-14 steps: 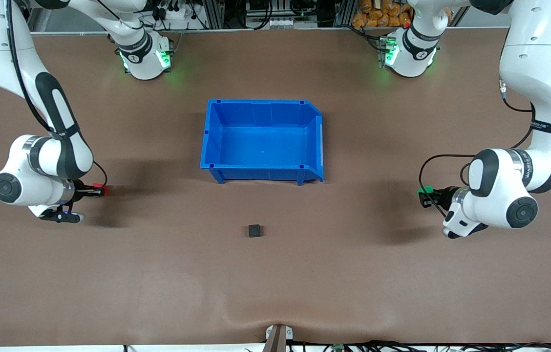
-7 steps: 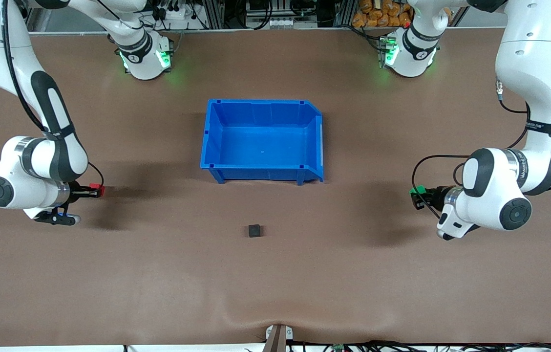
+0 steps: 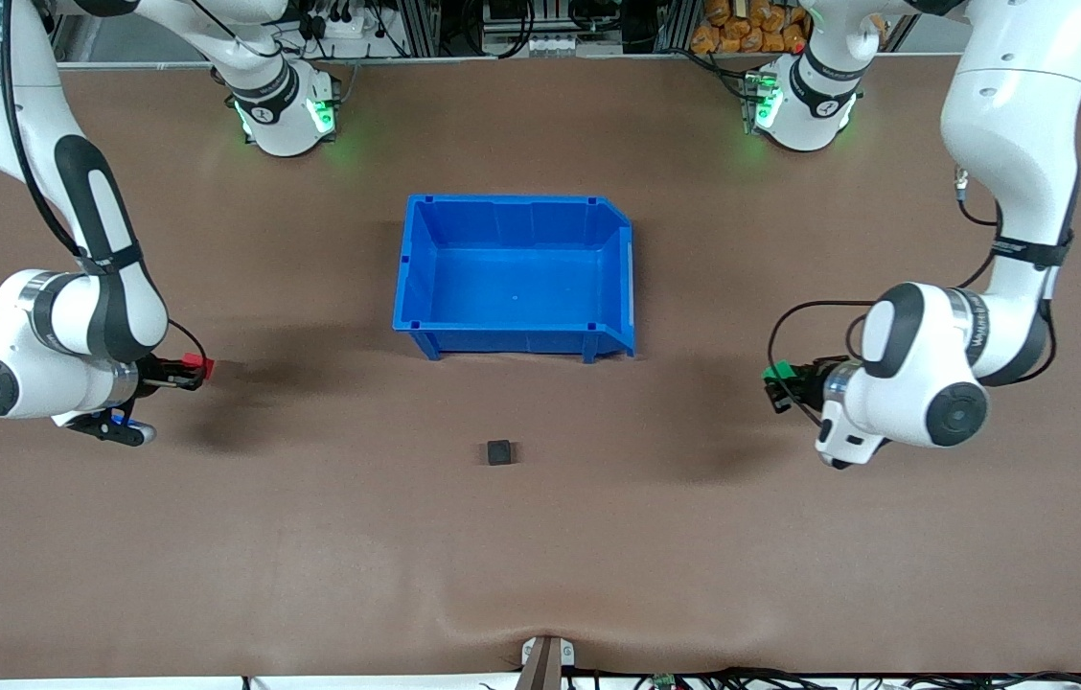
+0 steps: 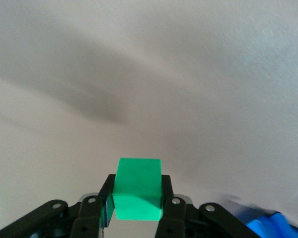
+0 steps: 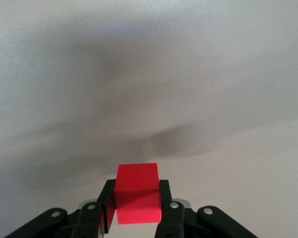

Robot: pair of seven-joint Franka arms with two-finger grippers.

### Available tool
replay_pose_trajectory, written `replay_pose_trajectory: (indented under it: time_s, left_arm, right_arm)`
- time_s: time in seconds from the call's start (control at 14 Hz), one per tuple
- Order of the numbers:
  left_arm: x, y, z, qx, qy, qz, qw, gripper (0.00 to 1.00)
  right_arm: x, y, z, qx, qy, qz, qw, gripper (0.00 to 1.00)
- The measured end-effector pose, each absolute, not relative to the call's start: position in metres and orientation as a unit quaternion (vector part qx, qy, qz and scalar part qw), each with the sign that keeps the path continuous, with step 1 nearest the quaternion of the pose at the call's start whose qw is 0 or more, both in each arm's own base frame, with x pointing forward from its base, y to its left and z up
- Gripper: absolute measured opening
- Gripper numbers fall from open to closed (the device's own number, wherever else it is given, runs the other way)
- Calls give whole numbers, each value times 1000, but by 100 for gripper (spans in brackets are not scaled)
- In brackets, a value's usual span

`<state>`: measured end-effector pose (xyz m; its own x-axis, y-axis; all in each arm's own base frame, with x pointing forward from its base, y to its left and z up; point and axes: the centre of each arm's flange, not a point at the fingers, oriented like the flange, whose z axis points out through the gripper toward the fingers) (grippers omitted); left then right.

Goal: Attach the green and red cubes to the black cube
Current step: 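Carry the green cube and the red cube toward the black cube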

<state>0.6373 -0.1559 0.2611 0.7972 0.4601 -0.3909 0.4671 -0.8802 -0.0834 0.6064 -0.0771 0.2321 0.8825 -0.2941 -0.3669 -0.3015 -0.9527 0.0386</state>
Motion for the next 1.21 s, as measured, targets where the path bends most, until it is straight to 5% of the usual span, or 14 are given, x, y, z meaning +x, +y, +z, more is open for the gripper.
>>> replay_pose_trajectory:
  time_s: [1.21]
  left_arm:
    - [637,-245,253,889,407,-211,11,40]
  right_arm:
    - [612,-31,244,-923,311,223,39,39]
